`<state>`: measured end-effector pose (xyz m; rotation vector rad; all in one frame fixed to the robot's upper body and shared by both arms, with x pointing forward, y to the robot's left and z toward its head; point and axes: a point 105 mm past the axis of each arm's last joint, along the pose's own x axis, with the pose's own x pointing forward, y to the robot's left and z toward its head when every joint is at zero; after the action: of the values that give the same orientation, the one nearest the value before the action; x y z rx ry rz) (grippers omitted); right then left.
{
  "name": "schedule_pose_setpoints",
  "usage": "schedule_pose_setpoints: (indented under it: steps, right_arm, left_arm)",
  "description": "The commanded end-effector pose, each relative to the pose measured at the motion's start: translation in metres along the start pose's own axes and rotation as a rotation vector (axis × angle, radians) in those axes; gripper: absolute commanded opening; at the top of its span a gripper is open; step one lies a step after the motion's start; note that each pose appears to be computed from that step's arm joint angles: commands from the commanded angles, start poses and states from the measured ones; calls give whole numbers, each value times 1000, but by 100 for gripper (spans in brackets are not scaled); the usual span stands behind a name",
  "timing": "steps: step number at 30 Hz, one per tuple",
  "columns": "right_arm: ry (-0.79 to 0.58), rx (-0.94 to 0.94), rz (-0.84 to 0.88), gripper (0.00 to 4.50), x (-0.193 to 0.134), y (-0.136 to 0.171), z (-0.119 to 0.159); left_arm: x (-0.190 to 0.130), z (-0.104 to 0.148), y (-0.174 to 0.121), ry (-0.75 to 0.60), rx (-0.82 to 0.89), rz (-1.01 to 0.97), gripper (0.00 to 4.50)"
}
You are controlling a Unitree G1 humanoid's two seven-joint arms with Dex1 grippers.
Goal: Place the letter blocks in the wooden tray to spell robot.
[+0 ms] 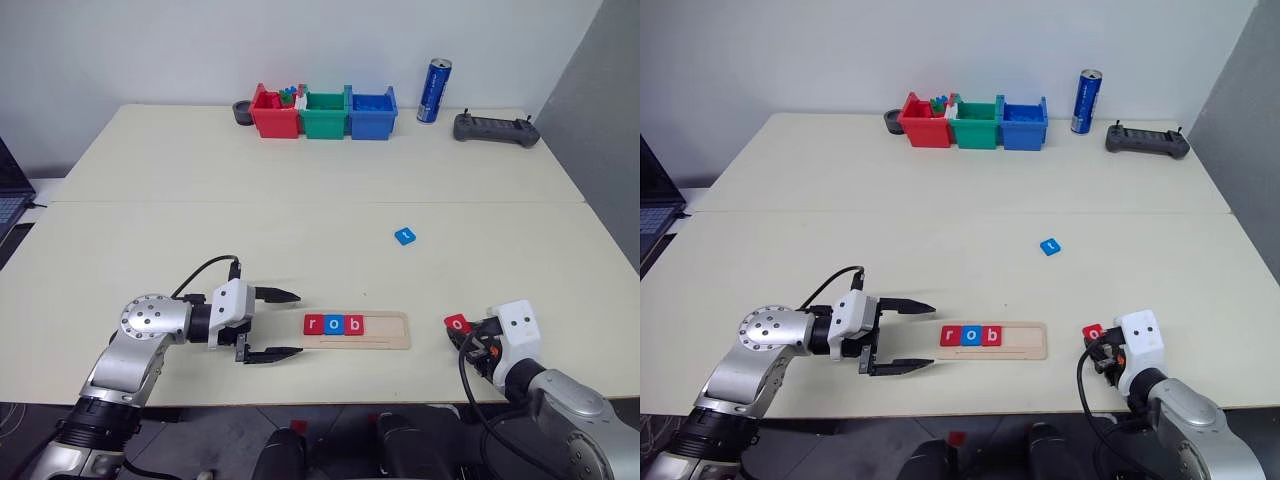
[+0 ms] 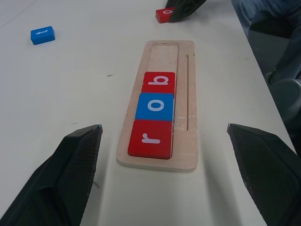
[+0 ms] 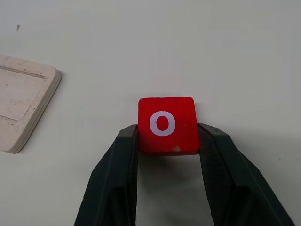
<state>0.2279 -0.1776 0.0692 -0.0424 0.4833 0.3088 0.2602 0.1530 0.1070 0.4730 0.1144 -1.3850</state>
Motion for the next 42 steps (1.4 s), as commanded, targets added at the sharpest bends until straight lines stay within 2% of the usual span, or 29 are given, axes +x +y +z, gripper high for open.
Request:
schedule_pose_setpoints:
  steps: [1,3,11,12,22,26,29,34,40,42]
  right_arm:
    - [40,33,66,145,3,17,-9]
    - [32,51,60,145,5,18,-8]
    - [-33,65,26,427,8,15,7]
    - [-49,63,20,449,8,14,11]
    - [-215,5,6,449,4,0,66]
    - [-262,-55,94,449,1,-1,86]
    - [-214,-225,247,449,-6,7,86]
    - [-78,-568,381,449,-13,-10,77]
    - [111,-711,582,449,-12,-31,52]
    - [126,-754,611,449,-9,-33,49]
  left_arm:
    - [-2,8,1,9,44,-2,450]
    - [-4,7,1,17,47,3,450]
    - [-9,-2,4,31,42,32,450]
    - [-9,-2,5,30,42,34,450]
    - [-9,1,5,26,46,52,450]
    - [-4,9,6,17,50,54,450]
    - [0,15,7,10,54,55,450]
    - [4,22,9,1,57,57,450]
    - [5,24,12,-3,58,54,450]
    - [5,24,12,-4,56,56,450]
